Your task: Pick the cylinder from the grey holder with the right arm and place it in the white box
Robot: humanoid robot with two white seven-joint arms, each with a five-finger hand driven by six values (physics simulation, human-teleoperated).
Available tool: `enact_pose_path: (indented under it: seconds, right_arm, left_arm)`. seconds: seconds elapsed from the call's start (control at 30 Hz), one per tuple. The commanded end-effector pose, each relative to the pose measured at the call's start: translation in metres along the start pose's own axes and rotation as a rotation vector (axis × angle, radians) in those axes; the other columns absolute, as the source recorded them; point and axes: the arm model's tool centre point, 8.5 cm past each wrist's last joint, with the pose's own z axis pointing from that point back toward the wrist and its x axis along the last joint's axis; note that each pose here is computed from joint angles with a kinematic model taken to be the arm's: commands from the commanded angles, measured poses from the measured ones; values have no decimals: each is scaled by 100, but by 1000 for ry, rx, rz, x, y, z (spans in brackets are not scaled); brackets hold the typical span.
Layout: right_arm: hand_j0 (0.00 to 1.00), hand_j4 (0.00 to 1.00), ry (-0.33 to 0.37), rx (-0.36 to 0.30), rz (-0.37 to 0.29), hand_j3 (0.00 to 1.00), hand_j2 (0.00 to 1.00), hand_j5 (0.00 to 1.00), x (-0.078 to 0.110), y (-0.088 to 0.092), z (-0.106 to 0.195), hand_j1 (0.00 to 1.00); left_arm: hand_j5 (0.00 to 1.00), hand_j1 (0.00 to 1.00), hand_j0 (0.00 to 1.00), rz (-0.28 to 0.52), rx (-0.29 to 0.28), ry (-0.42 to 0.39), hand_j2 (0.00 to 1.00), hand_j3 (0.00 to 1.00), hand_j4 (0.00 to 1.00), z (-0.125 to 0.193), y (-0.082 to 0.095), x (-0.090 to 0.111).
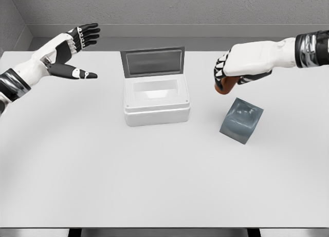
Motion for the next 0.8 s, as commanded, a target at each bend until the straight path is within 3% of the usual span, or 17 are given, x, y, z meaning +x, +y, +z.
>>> enact_pose_path:
  seconds: [0.0,0.43,0.77]
  right_arm:
    - [50,50,-8,-7,-1,50,50,50,1,-3,-6,50]
    - [50,50,-19,-29,31,50,50,50,-4,-28,-25,50]
    - [49,49,-66,-46,79,49,49,49,7,-53,-46,49]
  left_arm:
    - [100,100,100,12,-2,-8,100,100,100,-3,-3,0]
    - [100,100,100,13,-1,-10,100,100,100,-3,-3,-1]
    - [100,100,100,14,-1,-8,100,100,100,-3,-3,-1]
